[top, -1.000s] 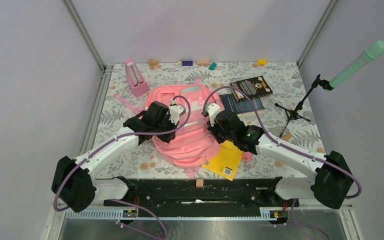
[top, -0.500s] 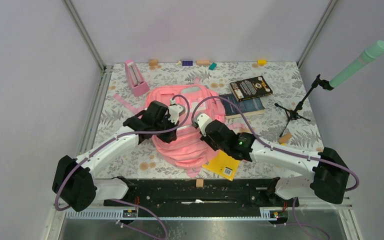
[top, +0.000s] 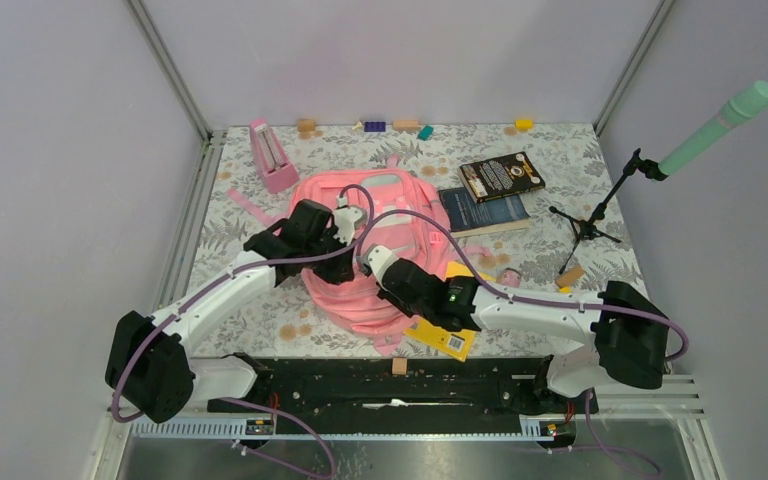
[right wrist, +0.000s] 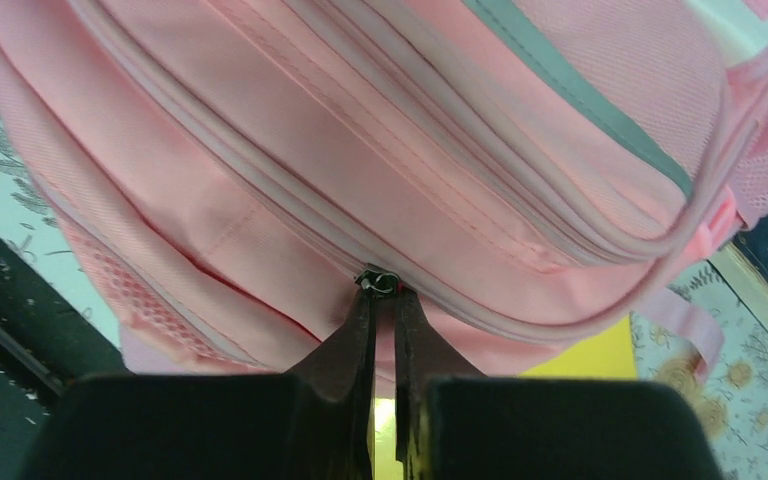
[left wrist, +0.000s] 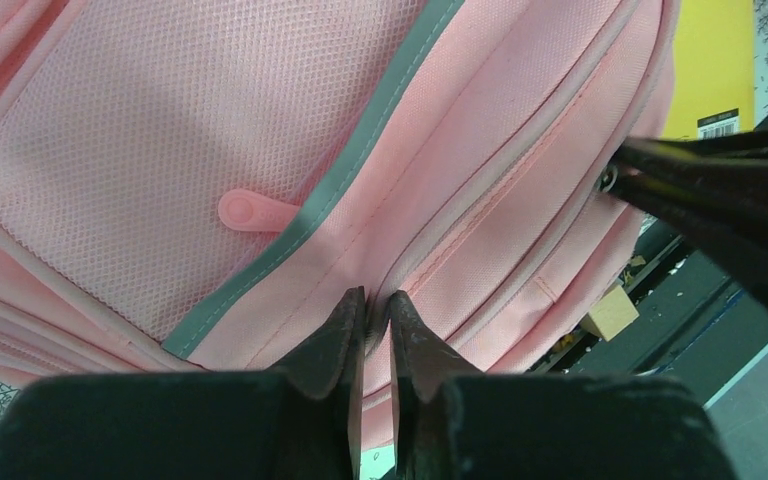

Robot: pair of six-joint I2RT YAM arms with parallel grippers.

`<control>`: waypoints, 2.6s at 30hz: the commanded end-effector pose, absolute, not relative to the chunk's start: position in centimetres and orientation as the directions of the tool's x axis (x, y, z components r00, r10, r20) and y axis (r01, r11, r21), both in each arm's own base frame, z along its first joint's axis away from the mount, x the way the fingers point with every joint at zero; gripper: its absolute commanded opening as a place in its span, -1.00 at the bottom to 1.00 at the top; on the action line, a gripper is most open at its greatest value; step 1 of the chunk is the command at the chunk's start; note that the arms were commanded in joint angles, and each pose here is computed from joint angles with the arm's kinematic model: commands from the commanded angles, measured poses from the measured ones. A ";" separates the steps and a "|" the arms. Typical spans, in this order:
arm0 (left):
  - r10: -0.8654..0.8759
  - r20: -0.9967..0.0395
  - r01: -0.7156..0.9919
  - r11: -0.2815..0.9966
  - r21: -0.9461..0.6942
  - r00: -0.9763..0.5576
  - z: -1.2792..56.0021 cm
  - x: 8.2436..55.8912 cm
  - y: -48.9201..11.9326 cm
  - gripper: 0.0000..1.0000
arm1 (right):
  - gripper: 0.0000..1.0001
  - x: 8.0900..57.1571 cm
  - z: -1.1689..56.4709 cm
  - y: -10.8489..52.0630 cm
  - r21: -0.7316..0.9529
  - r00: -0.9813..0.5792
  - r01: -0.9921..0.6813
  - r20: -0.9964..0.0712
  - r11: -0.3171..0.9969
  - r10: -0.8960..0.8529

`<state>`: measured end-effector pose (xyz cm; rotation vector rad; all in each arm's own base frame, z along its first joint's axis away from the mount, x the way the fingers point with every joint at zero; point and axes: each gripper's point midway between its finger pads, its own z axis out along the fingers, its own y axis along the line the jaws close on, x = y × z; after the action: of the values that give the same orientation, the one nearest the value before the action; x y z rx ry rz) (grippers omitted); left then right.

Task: Pack the student bag
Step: Unzip the student bag at the center of the board.

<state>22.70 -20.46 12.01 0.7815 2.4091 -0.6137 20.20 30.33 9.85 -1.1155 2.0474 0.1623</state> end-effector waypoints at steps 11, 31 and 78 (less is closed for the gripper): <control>0.254 -0.712 0.689 0.590 -0.422 -0.654 17.8 23.5 -24.6 -1.00 | -1.00 19.2 15.2 39.8 -0.054 -0.269 -0.795 -0.861 0.605 -0.431; 0.189 -0.723 0.692 0.521 -0.499 -0.664 19.7 23.4 -24.8 -1.00 | -1.00 16.7 16.2 46.3 -0.070 -0.162 -0.899 -0.863 0.431 -0.478; 0.119 -0.786 0.697 0.553 -0.455 -0.607 21.5 23.8 -22.8 -1.00 | 0.49 23.1 17.0 21.0 0.046 -0.491 -0.315 -0.863 0.948 -0.122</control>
<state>23.13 -22.09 17.76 0.6344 2.2356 -0.9899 22.34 27.17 18.79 -0.6014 1.9629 0.3441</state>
